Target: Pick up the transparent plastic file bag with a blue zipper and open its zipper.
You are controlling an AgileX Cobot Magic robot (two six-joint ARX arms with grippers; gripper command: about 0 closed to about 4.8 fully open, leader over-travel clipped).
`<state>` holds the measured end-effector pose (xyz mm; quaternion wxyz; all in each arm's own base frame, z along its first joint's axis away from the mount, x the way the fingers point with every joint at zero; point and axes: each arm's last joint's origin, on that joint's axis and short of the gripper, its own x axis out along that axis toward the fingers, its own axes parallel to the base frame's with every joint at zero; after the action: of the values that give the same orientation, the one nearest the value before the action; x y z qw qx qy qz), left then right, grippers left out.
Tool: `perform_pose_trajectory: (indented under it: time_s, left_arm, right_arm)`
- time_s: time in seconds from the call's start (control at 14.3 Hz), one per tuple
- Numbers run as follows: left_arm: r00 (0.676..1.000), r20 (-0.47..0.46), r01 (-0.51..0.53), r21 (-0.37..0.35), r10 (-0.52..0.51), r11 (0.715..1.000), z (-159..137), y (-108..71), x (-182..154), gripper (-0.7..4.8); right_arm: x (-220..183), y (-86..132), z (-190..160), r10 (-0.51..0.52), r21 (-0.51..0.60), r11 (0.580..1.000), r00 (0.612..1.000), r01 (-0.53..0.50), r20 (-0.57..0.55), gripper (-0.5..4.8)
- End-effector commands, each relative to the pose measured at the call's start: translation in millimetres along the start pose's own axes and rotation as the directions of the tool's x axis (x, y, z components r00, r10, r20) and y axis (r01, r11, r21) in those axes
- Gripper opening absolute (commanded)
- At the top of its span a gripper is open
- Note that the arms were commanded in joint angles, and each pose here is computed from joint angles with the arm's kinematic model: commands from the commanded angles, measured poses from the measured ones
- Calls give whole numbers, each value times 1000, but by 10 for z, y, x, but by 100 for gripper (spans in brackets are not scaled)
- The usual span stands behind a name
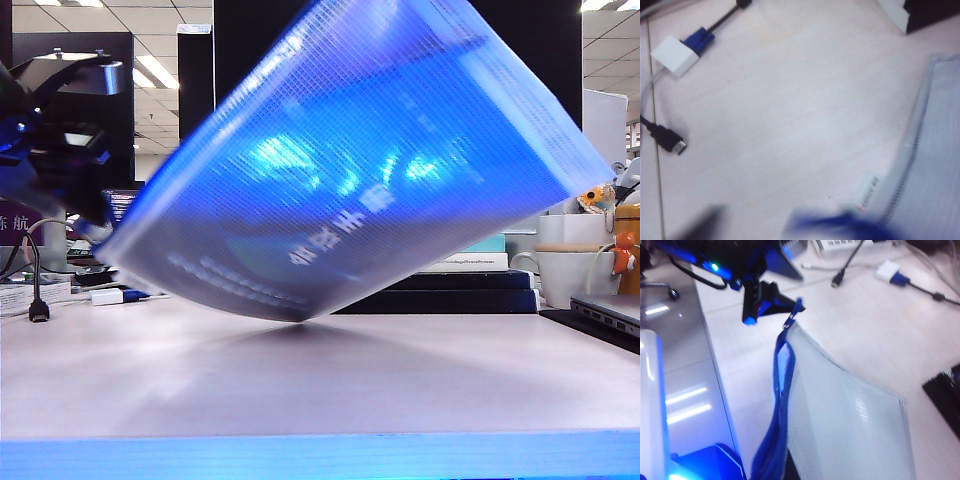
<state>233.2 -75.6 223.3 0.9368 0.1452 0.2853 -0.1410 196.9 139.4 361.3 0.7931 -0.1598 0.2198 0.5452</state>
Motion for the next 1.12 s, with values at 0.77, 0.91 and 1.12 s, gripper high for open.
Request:
perform_pose_trajectory:
  time_s: [0.77,0.91,1.12]
  left_arm:
    - [889,394,292,-91,-235,952,366,31,-662,479]
    - [889,392,294,-91,-237,951,364,30,-662,479]
    - [889,393,294,-90,-237,952,365,30,-661,479]
  right_arm:
    - [517,-288,-485,-98,31,991,860,130,-500,-5]
    - [520,-341,-487,-213,-26,971,817,236,-536,197]
    - [367,-271,-331,-100,103,984,926,147,-365,479]
